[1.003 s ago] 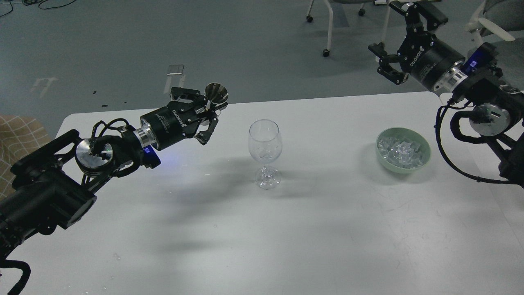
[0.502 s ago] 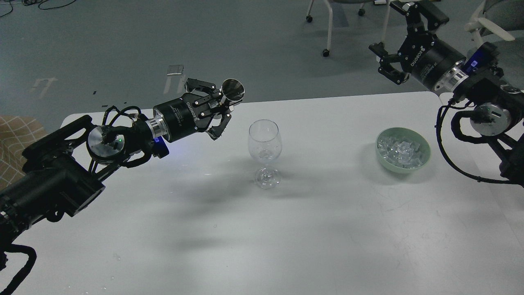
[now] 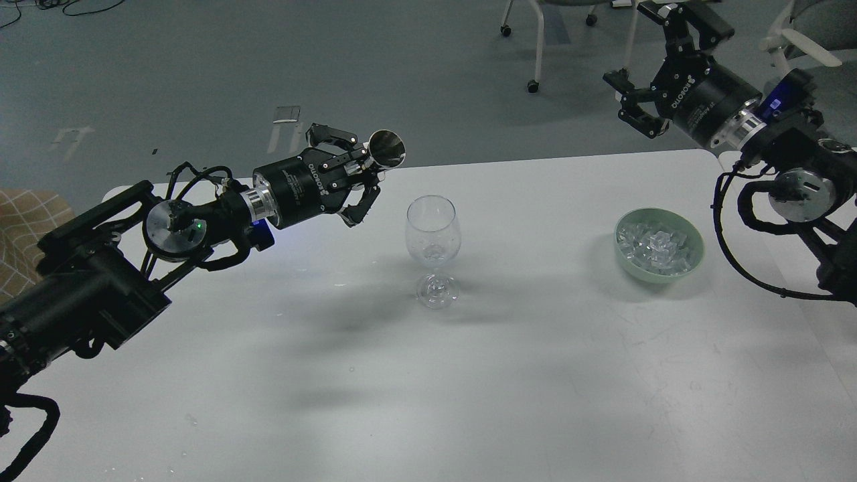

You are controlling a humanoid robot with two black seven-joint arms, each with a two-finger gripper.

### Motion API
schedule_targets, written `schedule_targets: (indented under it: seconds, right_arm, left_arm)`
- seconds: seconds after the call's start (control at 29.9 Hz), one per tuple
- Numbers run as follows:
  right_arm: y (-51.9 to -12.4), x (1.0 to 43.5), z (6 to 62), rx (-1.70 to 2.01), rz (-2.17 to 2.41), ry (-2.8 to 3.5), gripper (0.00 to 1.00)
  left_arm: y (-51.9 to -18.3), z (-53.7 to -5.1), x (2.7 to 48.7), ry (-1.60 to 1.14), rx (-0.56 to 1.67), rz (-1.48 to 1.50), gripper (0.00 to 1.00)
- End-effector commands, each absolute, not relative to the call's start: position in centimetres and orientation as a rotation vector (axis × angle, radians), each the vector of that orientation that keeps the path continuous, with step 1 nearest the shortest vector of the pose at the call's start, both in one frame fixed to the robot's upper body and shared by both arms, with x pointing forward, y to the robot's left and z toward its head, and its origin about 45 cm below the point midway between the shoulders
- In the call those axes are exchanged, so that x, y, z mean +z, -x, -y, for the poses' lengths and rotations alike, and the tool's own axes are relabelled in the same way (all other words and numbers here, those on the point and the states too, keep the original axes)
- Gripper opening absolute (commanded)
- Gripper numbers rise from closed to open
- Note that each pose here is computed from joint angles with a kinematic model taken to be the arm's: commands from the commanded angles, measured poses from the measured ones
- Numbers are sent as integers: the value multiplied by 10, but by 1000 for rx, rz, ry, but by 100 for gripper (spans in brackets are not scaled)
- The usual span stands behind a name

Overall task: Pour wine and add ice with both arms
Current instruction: 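Lift the jigger with the left gripper and carry it over the wine glass, then tilt the jigger with the left gripper to pour into the wine glass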

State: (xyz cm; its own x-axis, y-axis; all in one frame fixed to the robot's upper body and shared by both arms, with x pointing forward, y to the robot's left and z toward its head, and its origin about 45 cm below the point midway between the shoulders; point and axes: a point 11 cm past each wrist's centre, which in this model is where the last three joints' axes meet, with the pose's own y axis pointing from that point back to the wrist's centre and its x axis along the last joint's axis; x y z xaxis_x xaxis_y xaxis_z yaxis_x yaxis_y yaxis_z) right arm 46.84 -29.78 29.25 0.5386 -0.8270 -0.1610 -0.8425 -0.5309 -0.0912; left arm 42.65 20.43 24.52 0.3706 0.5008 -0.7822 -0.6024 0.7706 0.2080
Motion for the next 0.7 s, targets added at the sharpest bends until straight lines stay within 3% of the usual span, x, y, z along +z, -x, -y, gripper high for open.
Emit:
schedule_targets:
  seconds: [0.0,0.67]
  right_arm:
    - [-468,293,298,146,-1431,2614,100]
    - [-468,292,299,147,-1435,2612,100]
  left_arm:
    - [-426,-199,245,104,700,-948,3]
    - [-428,-189,246,49,699,-850,3]
